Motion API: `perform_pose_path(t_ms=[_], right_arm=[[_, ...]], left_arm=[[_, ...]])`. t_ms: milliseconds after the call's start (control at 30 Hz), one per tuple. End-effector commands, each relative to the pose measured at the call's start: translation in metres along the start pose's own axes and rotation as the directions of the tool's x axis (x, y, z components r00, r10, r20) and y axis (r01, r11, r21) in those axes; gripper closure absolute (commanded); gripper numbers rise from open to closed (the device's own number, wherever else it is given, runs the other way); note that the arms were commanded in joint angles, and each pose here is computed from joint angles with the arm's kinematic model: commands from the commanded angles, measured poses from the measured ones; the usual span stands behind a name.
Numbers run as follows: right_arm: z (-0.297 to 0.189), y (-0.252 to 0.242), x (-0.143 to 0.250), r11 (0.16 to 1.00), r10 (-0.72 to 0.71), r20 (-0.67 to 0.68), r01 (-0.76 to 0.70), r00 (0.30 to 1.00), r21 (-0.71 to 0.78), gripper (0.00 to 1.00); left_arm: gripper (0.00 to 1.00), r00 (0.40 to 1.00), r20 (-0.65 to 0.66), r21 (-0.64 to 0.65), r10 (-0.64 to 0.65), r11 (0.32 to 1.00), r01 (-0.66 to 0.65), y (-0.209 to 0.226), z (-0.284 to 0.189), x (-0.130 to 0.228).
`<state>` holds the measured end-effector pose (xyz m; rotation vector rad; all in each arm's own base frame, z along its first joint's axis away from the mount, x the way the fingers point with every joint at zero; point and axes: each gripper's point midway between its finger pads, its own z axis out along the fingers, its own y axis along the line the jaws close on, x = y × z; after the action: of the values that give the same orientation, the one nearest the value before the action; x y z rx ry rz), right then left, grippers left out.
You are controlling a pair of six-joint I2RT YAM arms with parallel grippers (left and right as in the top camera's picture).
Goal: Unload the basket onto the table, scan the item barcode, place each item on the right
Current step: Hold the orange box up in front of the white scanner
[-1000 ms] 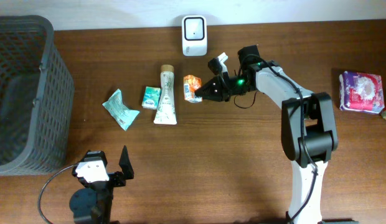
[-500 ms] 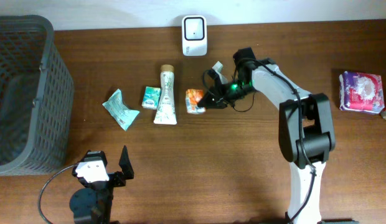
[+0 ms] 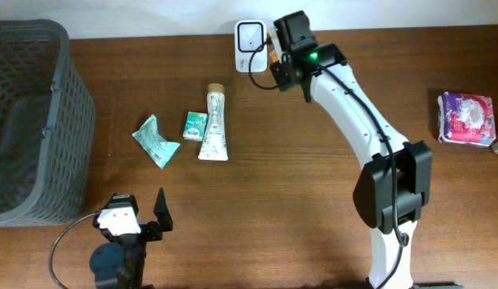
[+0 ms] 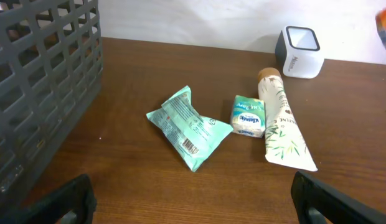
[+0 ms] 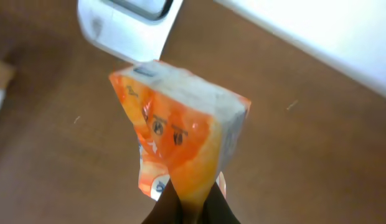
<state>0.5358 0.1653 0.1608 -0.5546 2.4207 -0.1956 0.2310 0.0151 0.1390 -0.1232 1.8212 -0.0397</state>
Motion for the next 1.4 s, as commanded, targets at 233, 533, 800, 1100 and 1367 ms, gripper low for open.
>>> perform_pose_path(t_ms=[233, 533, 800, 1100, 1367], right_arm=[[0.013, -0.019, -0.06, 0.963, -0.206, 0.195, 0.163, 0.959, 0.216, 0.96], [0.04, 0.004, -0.094, 0.971, -0.193, 0.367, 0.122, 0.91, 0.207, 0.96], [0.075, 0.023, -0.088, 0.952, -0.292, 0.372, 0.229, 0.881, 0.204, 0.96], [0.076, 0.029, -0.095, 0.95, -0.303, 0.412, 0.241, 0.859, 0.196, 0.96], [0.077, 0.023, -0.1, 0.985, -0.145, 0.459, 0.084, 0.876, 0.15, 0.96]], left_arm=[[0.01, 1.0, -0.002, -0.01, -0.01, 1.0, 0.01, 0.002, 0.0, 0.001], [0.01, 1.0, -0.002, -0.01, -0.01, 1.0, 0.01, 0.002, 0.0, 0.001], [0.01, 1.0, -0.002, -0.01, -0.01, 1.0, 0.01, 0.002, 0.0, 0.001], [0.01, 1.0, -0.002, -0.01, -0.01, 1.0, 0.01, 0.002, 0.0, 0.001], [0.01, 1.0, -0.002, -0.01, -0.01, 1.0, 0.01, 0.002, 0.0, 0.001]])
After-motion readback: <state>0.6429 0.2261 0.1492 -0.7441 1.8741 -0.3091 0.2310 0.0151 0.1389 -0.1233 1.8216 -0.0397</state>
